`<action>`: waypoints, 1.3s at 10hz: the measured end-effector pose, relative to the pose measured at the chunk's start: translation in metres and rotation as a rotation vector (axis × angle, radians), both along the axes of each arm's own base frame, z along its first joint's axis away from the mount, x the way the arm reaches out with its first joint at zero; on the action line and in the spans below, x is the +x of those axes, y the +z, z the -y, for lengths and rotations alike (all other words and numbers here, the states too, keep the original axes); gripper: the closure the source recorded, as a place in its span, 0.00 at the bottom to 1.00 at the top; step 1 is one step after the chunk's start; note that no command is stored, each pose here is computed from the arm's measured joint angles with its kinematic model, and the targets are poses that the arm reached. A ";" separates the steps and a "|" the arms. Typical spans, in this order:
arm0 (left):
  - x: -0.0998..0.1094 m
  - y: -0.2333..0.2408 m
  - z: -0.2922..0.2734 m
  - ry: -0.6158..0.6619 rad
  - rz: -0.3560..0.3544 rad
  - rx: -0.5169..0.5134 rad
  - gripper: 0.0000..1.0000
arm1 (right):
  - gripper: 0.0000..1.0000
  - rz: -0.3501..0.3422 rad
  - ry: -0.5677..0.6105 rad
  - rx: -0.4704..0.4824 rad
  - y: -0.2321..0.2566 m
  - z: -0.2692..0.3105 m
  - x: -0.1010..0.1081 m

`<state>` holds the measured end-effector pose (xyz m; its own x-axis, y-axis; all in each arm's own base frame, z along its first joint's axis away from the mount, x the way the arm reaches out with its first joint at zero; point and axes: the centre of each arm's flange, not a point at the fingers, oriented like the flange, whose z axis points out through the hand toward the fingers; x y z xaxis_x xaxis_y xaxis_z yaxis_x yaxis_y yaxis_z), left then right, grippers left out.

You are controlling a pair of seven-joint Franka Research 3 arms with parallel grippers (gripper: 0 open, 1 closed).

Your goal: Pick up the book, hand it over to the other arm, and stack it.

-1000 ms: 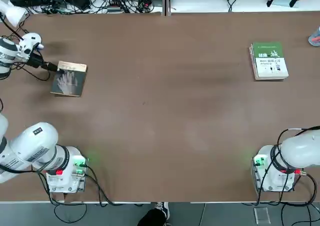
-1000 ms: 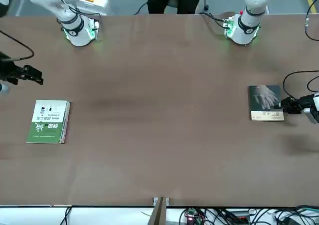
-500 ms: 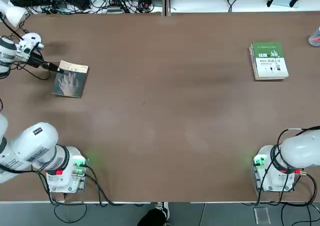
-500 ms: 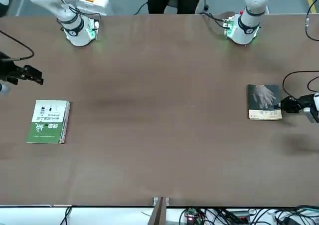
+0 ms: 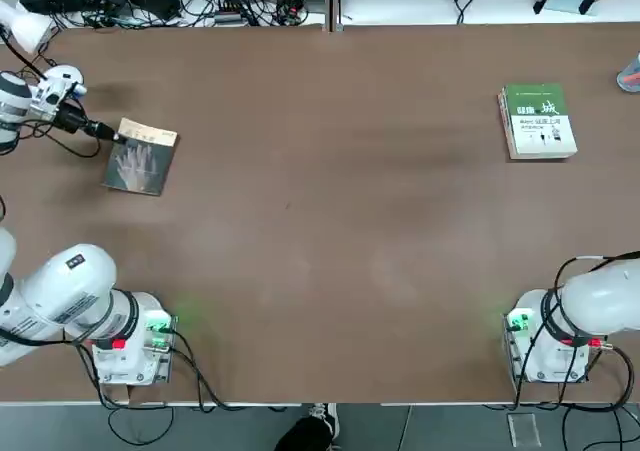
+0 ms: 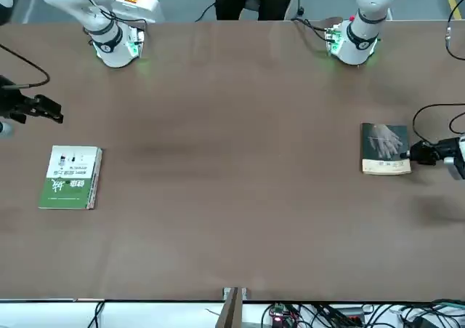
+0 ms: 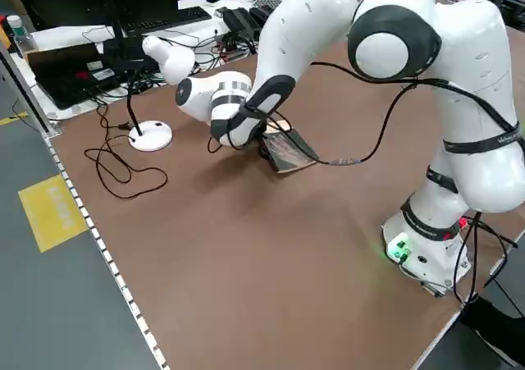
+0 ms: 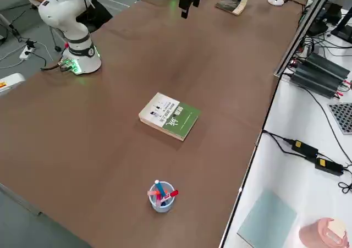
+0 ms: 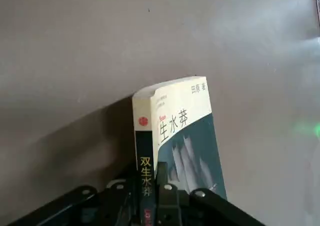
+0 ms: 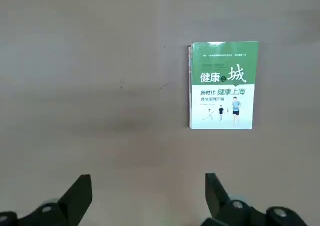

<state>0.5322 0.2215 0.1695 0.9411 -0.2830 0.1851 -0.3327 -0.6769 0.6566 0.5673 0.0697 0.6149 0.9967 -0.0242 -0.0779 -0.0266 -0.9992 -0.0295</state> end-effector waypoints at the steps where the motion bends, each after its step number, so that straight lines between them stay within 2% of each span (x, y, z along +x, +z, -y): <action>1: 0.000 0.001 0.000 0.000 -0.005 -0.005 0.99 | 0.00 0.000 0.000 0.000 0.000 0.000 0.000; 3: 0.002 0.006 0.001 0.006 -0.028 -0.021 0.99 | 0.00 0.000 0.000 0.000 0.000 0.000 0.000; 7: 0.009 0.022 0.008 0.025 -0.122 -0.078 0.99 | 0.00 -0.007 -0.001 -0.001 -0.001 0.001 -0.001; 13: 0.054 0.086 0.059 0.020 -0.243 -0.137 0.99 | 0.00 -0.008 -0.004 -0.001 -0.001 0.003 -0.001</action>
